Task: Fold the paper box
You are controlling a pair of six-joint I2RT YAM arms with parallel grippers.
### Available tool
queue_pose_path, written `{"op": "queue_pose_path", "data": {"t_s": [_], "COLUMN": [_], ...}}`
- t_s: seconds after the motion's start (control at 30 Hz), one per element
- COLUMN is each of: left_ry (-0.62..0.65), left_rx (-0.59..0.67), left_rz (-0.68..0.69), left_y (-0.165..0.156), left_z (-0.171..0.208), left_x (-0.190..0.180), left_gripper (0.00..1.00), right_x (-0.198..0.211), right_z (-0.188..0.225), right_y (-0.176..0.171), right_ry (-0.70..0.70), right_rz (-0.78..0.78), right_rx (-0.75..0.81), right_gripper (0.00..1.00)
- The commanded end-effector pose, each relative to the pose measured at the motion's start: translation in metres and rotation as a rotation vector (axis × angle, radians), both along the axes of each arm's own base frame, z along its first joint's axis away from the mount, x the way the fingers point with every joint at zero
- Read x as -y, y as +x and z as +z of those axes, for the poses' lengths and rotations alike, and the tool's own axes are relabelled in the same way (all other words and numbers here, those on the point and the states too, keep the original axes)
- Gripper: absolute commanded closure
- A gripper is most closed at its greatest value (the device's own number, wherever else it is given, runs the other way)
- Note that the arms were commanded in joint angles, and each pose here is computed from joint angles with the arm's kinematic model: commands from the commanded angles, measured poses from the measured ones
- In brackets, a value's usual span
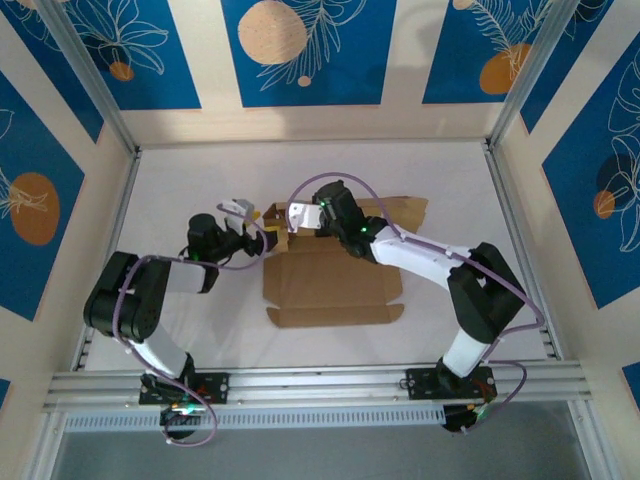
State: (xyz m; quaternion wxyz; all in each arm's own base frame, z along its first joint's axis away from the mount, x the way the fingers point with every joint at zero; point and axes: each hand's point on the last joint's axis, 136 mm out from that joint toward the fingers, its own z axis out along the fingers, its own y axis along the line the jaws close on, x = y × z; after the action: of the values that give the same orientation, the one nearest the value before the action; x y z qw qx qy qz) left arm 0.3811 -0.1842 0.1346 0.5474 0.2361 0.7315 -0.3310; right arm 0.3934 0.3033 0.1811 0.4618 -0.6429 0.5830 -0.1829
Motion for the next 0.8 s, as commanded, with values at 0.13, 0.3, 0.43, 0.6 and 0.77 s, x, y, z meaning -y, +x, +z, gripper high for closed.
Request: {"op": "queue_pose_path", "data": {"t_s": [0.13,0.3,0.43,0.6,0.77], "left_ry": [-0.102,-0.092,-0.044,-0.017,0.016], "left_rx": [0.009,0.022,0.019,0.015,0.033], "left_rz": [-0.211,-0.25,-0.255,-0.258,-0.226], "left_y": [-0.009,-0.014,-0.018,-0.022,-0.021], "left_z": [0.021,0.028,0.025,0.02,0.02], "left_x": [0.017,0.021,0.02,0.022,0.02], "left_gripper": [0.17,0.18,0.18,0.18,0.18], "right_x": [-0.001,0.001,0.0,-0.001,-0.003], "right_z": [0.011,0.009,0.013,0.022,0.025], "right_y": [-0.005,0.004,0.01,0.018,0.023], "right_ry": [-0.013,-0.038,-0.05,-0.048,-0.046], "right_rz": [0.065,0.056,0.05,0.042,0.019], "right_rx": [-0.041,-0.018,0.022,0.064,0.151], "right_gripper": [1.0,1.0,1.0,1.0,1.0]}}
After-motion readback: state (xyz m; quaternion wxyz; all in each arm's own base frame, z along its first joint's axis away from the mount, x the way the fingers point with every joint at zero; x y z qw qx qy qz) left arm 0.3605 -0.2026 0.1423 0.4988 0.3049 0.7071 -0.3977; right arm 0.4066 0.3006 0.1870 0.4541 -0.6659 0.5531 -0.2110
